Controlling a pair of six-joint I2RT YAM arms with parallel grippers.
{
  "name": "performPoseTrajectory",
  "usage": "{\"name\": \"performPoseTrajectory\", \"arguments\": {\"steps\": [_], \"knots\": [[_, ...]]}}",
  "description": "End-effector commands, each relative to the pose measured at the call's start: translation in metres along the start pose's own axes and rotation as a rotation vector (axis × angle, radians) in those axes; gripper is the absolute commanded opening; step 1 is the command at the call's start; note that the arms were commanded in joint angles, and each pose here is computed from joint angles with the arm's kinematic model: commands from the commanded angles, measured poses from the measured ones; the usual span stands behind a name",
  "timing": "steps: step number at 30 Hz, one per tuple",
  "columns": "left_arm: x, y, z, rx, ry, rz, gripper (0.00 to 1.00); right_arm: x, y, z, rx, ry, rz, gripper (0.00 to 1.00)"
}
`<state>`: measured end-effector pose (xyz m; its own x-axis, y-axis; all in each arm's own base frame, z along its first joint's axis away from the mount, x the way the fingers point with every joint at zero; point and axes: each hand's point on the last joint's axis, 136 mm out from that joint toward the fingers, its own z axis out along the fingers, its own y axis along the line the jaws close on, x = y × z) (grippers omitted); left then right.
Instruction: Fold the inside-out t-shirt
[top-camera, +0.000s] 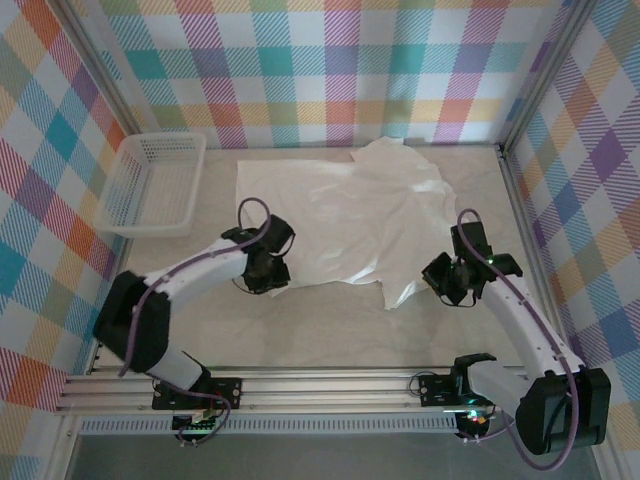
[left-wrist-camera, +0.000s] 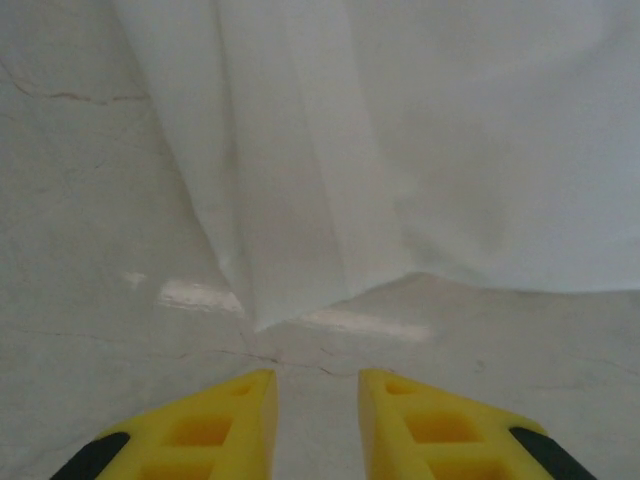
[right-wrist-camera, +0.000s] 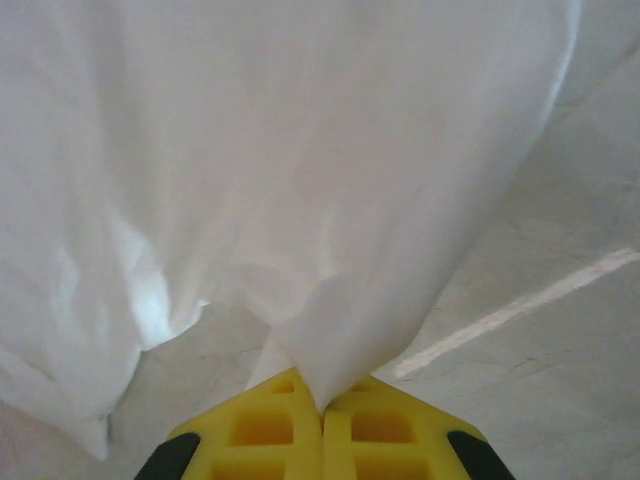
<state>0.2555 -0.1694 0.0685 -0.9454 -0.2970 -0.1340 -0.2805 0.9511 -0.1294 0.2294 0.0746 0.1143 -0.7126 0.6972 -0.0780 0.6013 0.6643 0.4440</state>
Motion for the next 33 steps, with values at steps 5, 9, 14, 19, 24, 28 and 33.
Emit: {"name": "performPoseTrajectory", "arguments": {"steps": [5,9,14,19,24,28,33], "knots": [[-0.023,-0.015,0.022,-0.126,-0.017,-0.057,0.29,0.006,0.016,-0.006,0.007,0.053,-0.108,0.0],[-0.024,-0.016,0.037,-0.167,0.016,-0.014,0.29,0.005,0.017,-0.009,-0.004,0.037,-0.117,0.0],[-0.02,-0.014,0.047,-0.184,0.044,0.004,0.29,0.006,0.017,-0.008,-0.004,0.045,-0.116,0.0],[-0.024,-0.012,0.035,-0.19,0.013,0.006,0.04,0.002,0.017,-0.012,-0.006,0.018,-0.105,0.0],[-0.042,-0.01,-0.009,-0.174,-0.078,0.031,0.0,-0.026,0.029,-0.033,0.023,-0.11,-0.132,0.0],[-0.064,0.001,-0.058,-0.166,-0.177,0.082,0.0,-0.068,0.036,-0.059,0.058,-0.233,-0.138,0.0],[-0.106,0.015,-0.089,-0.178,-0.324,0.247,0.0,-0.121,0.045,-0.069,0.042,-0.321,-0.111,0.0]]}}
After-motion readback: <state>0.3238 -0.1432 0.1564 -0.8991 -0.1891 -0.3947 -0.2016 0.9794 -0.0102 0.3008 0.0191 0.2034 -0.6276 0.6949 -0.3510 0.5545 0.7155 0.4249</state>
